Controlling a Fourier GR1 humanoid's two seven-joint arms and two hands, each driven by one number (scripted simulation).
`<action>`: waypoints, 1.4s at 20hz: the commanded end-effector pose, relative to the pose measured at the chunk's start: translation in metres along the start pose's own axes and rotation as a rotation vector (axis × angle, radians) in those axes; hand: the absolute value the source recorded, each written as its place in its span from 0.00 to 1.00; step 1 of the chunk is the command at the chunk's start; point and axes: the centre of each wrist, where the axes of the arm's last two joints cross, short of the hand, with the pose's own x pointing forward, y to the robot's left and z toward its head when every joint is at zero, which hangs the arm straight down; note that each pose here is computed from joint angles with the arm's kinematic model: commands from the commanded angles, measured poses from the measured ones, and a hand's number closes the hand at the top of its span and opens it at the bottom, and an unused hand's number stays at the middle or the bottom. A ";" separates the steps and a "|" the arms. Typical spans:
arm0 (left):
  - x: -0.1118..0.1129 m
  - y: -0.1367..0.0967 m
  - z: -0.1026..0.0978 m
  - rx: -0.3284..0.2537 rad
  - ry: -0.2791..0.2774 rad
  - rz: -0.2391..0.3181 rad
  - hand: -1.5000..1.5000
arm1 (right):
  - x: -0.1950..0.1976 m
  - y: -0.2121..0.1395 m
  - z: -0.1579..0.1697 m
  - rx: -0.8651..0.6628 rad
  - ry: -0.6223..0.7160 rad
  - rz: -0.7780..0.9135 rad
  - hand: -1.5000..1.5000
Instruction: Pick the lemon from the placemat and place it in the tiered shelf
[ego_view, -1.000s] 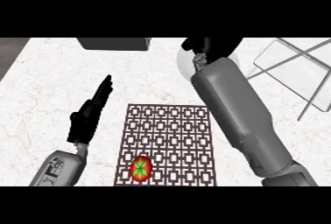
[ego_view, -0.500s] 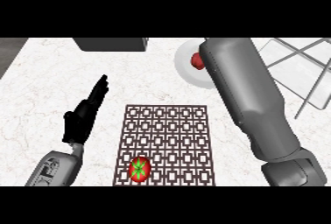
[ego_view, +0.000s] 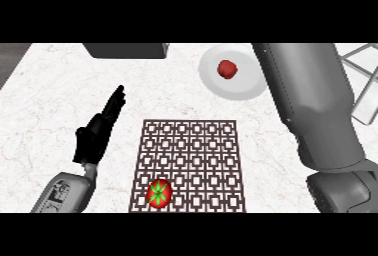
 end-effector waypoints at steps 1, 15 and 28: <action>0.006 -0.006 0.000 0.001 -0.014 0.003 0.50 | -0.002 -0.004 -0.026 -0.063 0.225 0.062 1.00; -0.009 0.002 0.006 -0.021 -0.002 0.007 0.50 | -0.030 0.000 -0.083 -0.146 0.146 0.197 1.00; 0.014 0.001 -0.004 -0.003 -0.022 -0.011 0.50 | -0.102 0.046 -0.125 -0.199 0.112 0.280 1.00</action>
